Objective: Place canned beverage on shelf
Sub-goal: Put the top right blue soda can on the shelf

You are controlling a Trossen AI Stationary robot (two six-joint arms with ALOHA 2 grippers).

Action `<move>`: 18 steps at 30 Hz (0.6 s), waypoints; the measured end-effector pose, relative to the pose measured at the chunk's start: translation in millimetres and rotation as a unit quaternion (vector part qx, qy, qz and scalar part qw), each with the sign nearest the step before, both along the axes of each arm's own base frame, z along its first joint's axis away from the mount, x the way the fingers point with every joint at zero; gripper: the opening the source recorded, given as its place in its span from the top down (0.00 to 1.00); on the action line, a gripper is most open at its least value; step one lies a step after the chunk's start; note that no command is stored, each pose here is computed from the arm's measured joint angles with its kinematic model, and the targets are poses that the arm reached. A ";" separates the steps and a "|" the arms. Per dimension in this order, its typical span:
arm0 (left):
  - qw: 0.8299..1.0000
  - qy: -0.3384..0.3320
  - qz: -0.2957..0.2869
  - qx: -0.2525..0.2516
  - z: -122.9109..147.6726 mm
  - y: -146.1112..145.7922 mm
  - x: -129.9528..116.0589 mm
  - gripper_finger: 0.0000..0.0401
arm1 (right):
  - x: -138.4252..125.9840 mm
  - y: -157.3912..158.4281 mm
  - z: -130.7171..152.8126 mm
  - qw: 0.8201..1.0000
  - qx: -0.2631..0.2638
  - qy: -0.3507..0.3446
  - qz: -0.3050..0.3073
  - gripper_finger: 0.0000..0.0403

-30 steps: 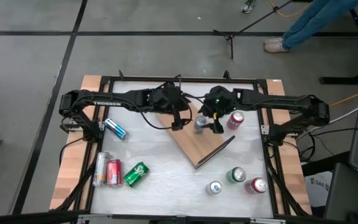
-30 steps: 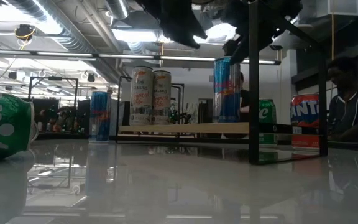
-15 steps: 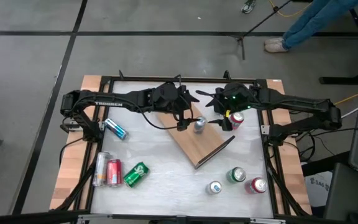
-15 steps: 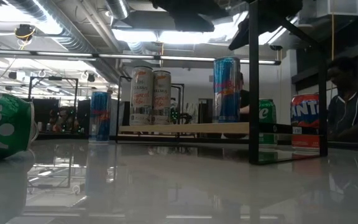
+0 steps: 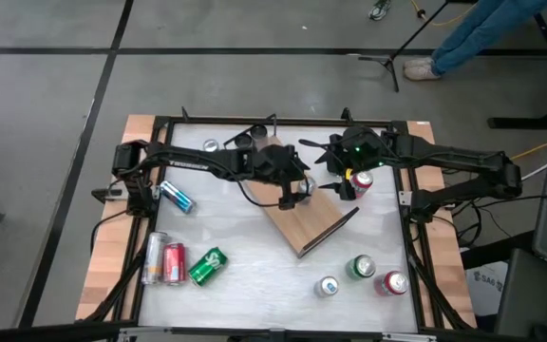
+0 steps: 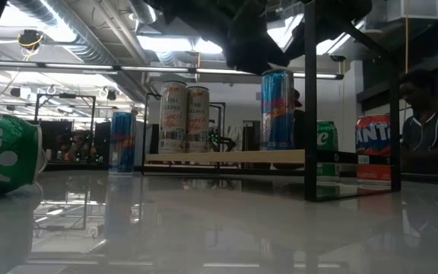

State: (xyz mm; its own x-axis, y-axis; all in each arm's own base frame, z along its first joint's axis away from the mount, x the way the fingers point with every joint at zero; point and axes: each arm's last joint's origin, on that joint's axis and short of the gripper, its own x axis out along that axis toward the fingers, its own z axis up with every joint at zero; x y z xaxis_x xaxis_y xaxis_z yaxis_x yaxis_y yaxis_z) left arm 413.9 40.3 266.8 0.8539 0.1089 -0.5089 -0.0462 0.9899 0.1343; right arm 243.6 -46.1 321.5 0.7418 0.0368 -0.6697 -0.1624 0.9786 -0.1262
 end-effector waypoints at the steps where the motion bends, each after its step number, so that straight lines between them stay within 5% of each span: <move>1: 1.000 0.003 0.000 0.000 -0.8 0.0 -0.2 0.06 | -0.1 0.0 -0.1 1.000 0.000 0.001 0.000 0.15; 18: 1.000 0.023 0.015 -0.014 -21.2 1.3 8.1 0.06 | -0.1 -0.1 0.1 1.000 0.000 0.000 0.000 0.15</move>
